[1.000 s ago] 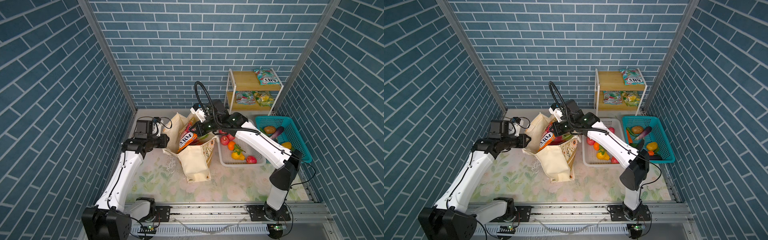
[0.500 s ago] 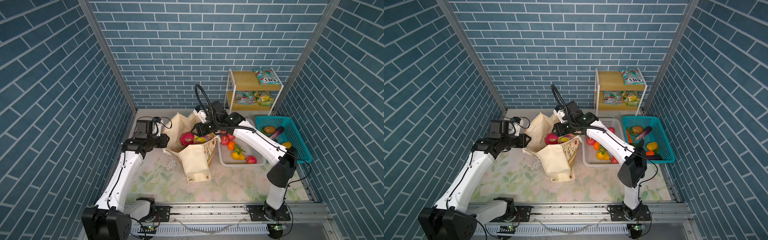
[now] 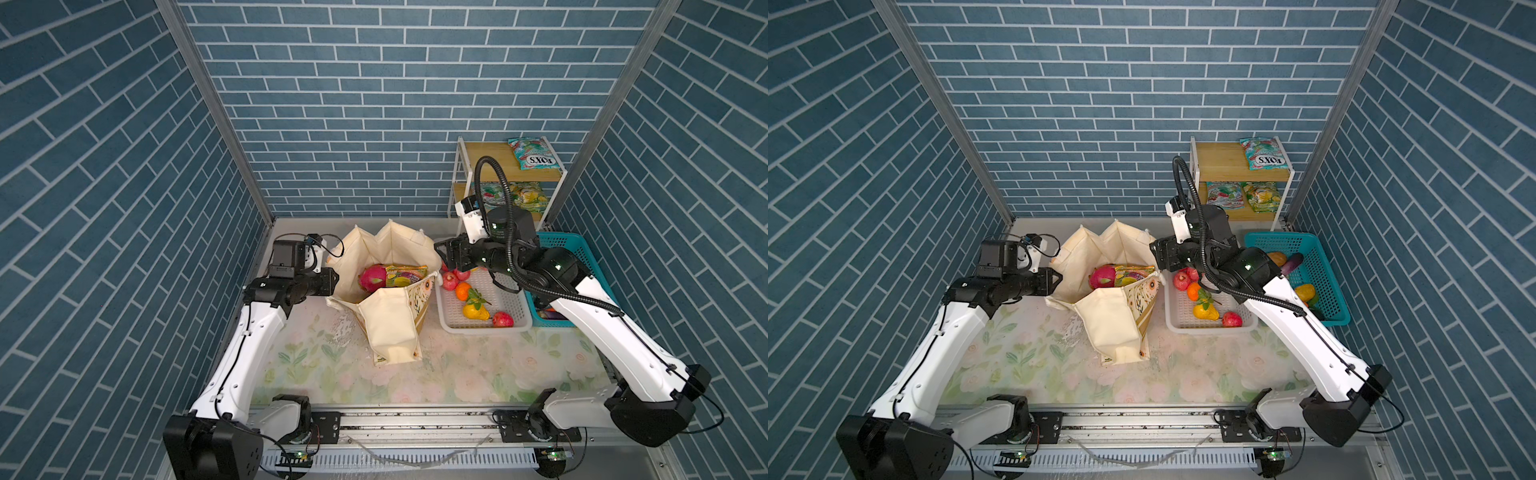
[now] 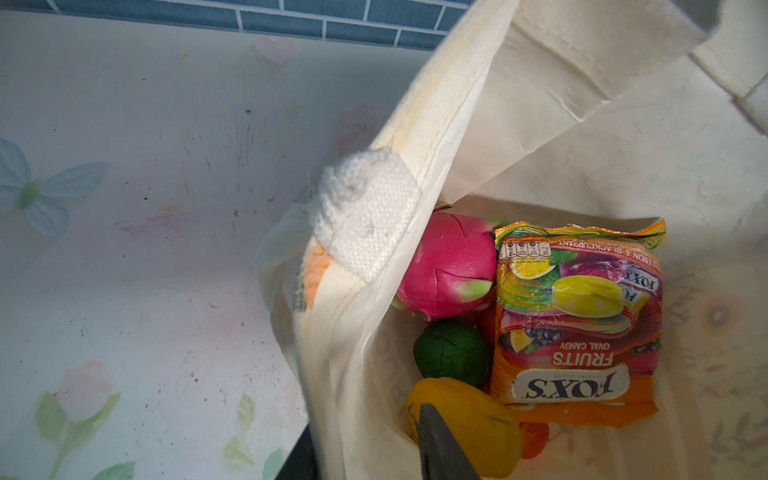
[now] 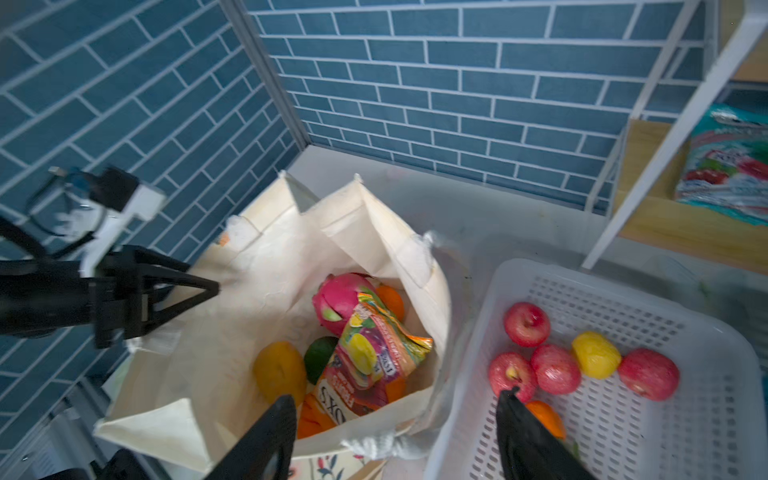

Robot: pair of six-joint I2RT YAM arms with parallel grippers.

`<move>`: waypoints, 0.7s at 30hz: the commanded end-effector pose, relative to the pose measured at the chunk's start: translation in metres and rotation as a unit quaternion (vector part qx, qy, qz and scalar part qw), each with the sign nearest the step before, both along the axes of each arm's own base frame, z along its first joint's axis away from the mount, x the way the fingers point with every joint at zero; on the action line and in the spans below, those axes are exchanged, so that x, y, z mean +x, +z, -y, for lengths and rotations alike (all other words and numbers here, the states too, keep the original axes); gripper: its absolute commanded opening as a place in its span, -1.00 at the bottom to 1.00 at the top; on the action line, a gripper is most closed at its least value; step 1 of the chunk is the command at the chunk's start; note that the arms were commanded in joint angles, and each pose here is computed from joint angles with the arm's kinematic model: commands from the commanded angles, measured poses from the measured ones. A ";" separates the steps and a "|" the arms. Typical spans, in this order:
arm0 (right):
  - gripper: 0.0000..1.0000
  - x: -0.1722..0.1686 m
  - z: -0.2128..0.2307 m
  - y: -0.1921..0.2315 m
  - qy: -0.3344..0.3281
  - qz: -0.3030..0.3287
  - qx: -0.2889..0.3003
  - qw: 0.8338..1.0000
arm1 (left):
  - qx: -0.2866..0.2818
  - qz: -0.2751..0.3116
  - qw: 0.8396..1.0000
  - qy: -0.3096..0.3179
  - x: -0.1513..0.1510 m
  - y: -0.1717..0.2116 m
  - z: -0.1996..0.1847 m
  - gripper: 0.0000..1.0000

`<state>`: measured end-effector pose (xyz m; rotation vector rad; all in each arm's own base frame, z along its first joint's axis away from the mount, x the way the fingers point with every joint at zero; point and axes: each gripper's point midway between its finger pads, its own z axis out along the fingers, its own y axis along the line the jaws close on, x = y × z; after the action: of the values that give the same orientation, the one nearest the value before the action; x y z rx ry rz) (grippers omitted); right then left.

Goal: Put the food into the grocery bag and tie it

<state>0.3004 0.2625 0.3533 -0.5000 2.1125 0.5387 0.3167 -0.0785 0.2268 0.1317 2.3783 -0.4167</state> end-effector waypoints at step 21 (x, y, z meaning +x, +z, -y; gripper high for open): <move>-1.00 -0.011 -0.054 -0.024 0.028 -0.120 0.071 0.990 | 0.018 0.017 0.995 -0.097 -0.031 0.101 0.070 -0.29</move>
<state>0.3025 0.3134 0.2791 -0.4445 2.3902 0.7162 0.3011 -0.1439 0.3392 0.3874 2.2327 -0.4555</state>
